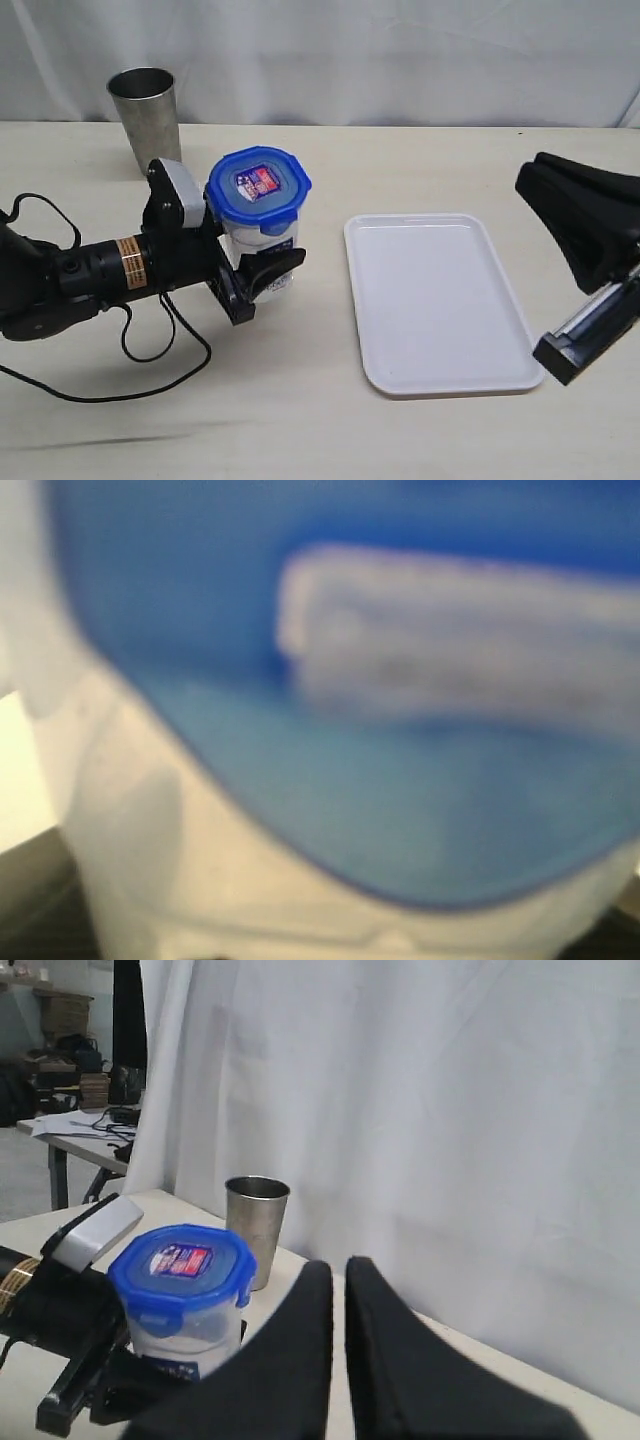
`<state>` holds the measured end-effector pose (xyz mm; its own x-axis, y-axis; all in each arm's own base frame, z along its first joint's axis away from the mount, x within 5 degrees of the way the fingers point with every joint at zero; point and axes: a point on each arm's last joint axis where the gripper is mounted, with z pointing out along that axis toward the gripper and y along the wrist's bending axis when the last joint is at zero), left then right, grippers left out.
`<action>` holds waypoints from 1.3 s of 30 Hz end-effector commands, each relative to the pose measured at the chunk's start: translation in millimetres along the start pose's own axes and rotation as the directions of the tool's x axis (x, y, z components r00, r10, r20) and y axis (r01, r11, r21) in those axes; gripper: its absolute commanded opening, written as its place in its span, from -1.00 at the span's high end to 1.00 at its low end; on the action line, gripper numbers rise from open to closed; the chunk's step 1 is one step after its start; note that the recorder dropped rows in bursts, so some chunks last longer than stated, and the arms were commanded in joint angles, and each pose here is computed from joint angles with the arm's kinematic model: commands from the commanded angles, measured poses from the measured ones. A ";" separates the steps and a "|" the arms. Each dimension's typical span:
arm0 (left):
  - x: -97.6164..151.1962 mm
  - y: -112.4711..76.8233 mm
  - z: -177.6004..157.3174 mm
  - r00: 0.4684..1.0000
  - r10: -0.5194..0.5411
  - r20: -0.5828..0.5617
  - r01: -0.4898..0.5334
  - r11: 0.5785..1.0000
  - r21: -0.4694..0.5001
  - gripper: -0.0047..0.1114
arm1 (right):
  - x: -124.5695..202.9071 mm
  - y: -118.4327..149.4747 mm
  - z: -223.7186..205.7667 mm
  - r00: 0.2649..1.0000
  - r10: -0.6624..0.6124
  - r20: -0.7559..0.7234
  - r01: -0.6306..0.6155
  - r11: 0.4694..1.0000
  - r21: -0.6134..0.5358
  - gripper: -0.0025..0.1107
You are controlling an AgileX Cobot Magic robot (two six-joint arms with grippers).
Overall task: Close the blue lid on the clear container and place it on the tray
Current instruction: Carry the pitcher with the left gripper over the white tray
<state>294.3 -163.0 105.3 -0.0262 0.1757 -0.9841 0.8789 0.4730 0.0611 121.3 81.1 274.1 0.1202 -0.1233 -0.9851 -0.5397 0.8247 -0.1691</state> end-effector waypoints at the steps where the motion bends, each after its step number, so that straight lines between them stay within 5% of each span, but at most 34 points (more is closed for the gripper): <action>1: -10.9 10.9 0.9 0.989 -0.123 0.083 0.131 0.987 -0.092 0.92 | 13.9 -5.0 -9.0 0.996 0.085 0.014 -0.086 0.993 0.080 0.87; 6: -3.9 26.6 12.4 0.980 -0.170 -0.101 0.154 0.977 -0.146 0.92 | 32.0 -18.2 -21.4 0.982 0.161 0.101 -0.182 0.950 0.253 0.87; 20: -27.3 69.7 19.5 0.893 -0.070 -0.445 -0.082 0.947 -0.312 0.92 | 37.0 -18.1 -24.1 0.983 0.155 0.101 -0.176 0.949 0.261 0.87; 25: -38.9 58.7 36.6 0.772 0.126 -0.623 -0.303 0.935 -0.186 0.92 | 37.4 -17.9 -24.1 0.986 0.137 0.091 -0.156 0.952 0.262 0.87; 31: -54.7 32.0 62.1 0.607 0.372 -0.702 -0.512 0.859 0.012 0.92 | 38.8 -17.1 -23.8 0.989 0.127 0.072 -0.142 0.956 0.257 0.87; 34: -63.0 24.3 69.7 0.504 0.447 -0.739 -0.595 0.800 0.078 0.92 | 38.8 -17.1 -23.8 0.992 0.106 0.066 -0.120 0.959 0.258 0.87; 39: -80.3 15.1 80.7 0.307 0.577 -0.757 -0.741 0.644 0.191 0.92 | 39.4 -16.8 -23.7 0.993 0.106 0.059 -0.117 0.960 0.255 0.87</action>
<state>347.9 -231.6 156.9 0.0840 0.9684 -0.2350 0.7344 0.0992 0.6714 116.0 50.3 239.0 0.1172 0.0061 -0.9931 -0.3228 0.9459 -0.0322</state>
